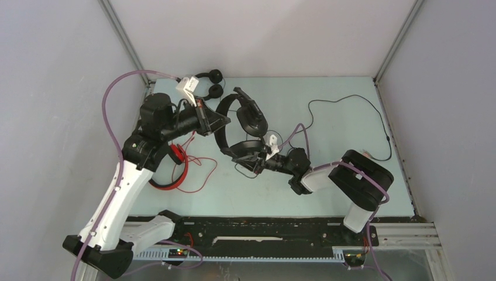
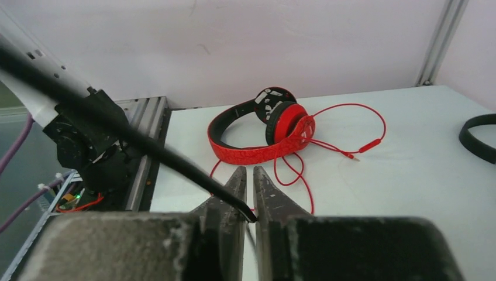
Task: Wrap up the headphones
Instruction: Wrap the headphones cable around the headphones.
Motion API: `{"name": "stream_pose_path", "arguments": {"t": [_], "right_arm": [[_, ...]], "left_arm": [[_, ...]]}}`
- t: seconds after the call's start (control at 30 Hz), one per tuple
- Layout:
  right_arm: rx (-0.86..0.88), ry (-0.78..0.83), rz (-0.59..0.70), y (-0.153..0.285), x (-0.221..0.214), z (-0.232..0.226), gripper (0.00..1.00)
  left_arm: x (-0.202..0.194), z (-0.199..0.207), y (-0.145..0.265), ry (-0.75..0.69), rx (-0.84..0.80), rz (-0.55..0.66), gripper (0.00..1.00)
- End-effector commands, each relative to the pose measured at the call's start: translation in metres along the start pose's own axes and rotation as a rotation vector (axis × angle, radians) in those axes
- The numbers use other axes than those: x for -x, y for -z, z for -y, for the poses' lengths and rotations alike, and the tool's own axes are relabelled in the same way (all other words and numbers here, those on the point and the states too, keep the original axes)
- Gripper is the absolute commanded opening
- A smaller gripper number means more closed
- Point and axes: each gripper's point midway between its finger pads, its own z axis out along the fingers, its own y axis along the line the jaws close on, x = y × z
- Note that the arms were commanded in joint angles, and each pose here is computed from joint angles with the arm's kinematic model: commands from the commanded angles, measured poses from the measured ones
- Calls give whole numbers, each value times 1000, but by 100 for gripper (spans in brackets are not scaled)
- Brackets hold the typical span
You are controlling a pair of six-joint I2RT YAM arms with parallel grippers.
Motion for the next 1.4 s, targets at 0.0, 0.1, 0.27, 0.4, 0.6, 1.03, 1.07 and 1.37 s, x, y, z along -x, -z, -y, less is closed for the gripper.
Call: {"name": "stream_pose_path", "arguments": {"t": [0.0, 0.1, 0.27, 0.4, 0.6, 1.03, 1.07, 1.37], "right_arm": [[-43, 37, 68, -5, 16, 16, 3], [-49, 39, 72, -2, 21, 25, 0], [-83, 54, 101, 8, 41, 46, 0], [-99, 76, 111, 16, 51, 60, 0], [-103, 85, 99, 29, 58, 75, 0], [-141, 49, -149, 55, 71, 112, 0], [-152, 37, -184, 57, 68, 113, 0], [-268, -165, -450, 69, 64, 123, 0]], "left_arm": [[39, 37, 19, -43, -102, 113, 0], [29, 49, 22, -51, -176, 80, 0], [-7, 50, 24, -62, -247, -50, 0], [-42, 41, 26, -42, -261, -162, 0], [-81, 26, 29, -58, -263, -295, 0], [-111, -31, 11, -277, -18, -477, 0], [-111, -34, 9, -295, 3, -479, 0], [-93, -85, 2, -496, 275, -454, 0]]}}
